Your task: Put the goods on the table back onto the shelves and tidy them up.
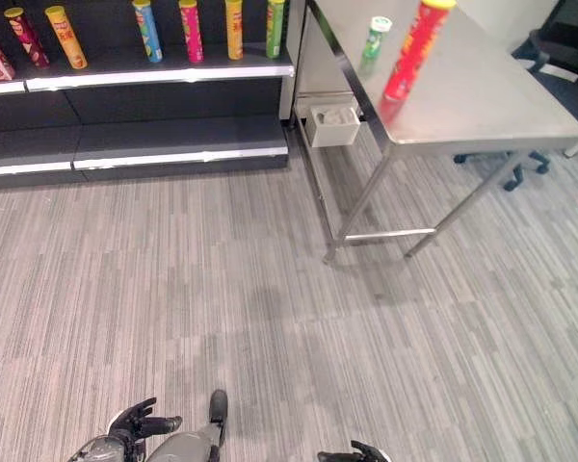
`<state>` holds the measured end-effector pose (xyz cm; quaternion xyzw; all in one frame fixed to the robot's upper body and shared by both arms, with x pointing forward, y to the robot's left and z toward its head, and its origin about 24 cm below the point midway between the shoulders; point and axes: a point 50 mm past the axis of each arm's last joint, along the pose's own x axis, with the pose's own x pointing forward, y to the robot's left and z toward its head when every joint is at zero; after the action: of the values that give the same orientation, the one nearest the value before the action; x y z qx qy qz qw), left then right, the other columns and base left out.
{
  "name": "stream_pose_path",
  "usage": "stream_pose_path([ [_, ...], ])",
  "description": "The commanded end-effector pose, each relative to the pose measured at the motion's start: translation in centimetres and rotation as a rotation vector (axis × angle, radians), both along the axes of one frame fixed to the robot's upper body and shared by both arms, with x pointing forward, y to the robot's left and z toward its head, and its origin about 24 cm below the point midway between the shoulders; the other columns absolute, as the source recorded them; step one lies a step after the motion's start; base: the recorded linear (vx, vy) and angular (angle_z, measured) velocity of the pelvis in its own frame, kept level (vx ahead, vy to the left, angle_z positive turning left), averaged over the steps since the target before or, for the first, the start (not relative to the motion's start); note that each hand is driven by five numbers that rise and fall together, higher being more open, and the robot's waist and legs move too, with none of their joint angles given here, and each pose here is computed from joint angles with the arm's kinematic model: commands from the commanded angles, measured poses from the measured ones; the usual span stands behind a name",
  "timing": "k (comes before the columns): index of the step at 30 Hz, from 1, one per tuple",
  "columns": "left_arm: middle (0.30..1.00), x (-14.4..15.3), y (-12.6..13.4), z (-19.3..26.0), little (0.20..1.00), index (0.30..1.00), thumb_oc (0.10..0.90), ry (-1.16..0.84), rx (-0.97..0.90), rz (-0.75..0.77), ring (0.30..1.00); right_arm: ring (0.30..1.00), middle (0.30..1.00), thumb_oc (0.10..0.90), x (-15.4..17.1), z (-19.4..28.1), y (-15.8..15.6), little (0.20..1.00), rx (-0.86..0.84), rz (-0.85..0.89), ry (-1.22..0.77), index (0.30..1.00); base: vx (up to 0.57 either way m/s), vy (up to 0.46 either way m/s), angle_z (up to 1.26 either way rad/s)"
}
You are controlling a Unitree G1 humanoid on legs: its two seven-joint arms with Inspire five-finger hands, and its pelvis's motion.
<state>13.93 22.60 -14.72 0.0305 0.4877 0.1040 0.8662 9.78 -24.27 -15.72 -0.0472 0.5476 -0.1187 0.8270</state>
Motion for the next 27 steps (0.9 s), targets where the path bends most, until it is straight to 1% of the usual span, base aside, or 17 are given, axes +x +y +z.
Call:
stream_pose_path([
  [1, 0.900, -0.1, 0.9, 0.2, 0.900, 0.900, 0.800, -0.011, 0.042, -0.019, 0.900, 0.900, 0.900, 0.800, 2.0, 1.4, -2.2, 0.900, -0.063, -0.011, -0.108, 0.900, 0.30, 0.136, -0.09],
  [5, 0.900, 1.1, 0.8, 0.8, 0.900, 0.900, 0.800, -0.060, 0.047, -0.045, 0.900, 0.900, 0.900, 0.800, 2.4, 1.5, -2.1, 0.900, -0.052, -0.009, -0.114, 0.900, 0.48, 0.074, -0.20],
  [12, 0.900, 0.7, 0.5, 0.5, 0.900, 0.900, 0.800, -0.039, 0.055, -0.079, 0.900, 0.900, 0.900, 0.800, 1.9, 1.4, -2.3, 0.900, -0.057, -0.014, -0.101, 0.900, 0.39, -0.036, 0.44],
  [13, 0.900, 0.5, 0.3, 0.4, 0.900, 0.900, 0.800, -0.027, 0.054, -0.086, 0.900, 0.900, 0.900, 0.800, 1.4, 1.3, -2.2, 0.900, -0.055, -0.013, -0.091, 0.900, 0.40, -0.088, 0.33],
  [16, 0.900, 0.1, 0.0, 0.1, 0.900, 0.900, 0.800, -0.014, 0.049, -0.098, 0.900, 0.900, 0.900, 0.800, 0.8, 1.2, -2.4, 0.900, -0.058, -0.013, -0.075, 0.900, 0.53, -0.175, 0.43],
  [18, 0.900, -0.7, -0.3, -0.2, 0.900, 0.900, 0.800, 0.014, 0.045, -0.107, 0.900, 0.900, 0.900, 0.800, 0.3, 1.2, -2.8, 0.900, -0.069, -0.011, -0.058, 0.900, 0.46, -0.230, 0.37],
  [22, 0.900, -0.1, -0.6, 0.0, 0.900, 0.900, 0.800, -0.012, 0.032, -0.110, 0.900, 0.900, 0.900, 0.800, 0.2, 1.3, -3.3, 0.900, -0.076, -0.016, -0.059, 0.900, 0.28, -0.178, 0.25],
  [24, 0.900, 0.6, -0.9, 0.3, 0.900, 0.900, 0.800, -0.050, 0.019, -0.107, 0.900, 0.900, 0.900, 0.800, 0.5, 1.7, -4.0, 0.900, -0.092, -0.014, -0.069, 0.900, 0.30, -0.203, 0.27],
  [27, 0.900, 0.3, -1.4, 0.1, 0.900, 0.900, 0.800, -0.040, 0.003, -0.108, 0.900, 0.900, 0.900, 0.800, 0.4, 1.6, -4.0, 0.900, -0.088, -0.029, -0.063, 0.900, 0.30, -0.091, 0.02],
])
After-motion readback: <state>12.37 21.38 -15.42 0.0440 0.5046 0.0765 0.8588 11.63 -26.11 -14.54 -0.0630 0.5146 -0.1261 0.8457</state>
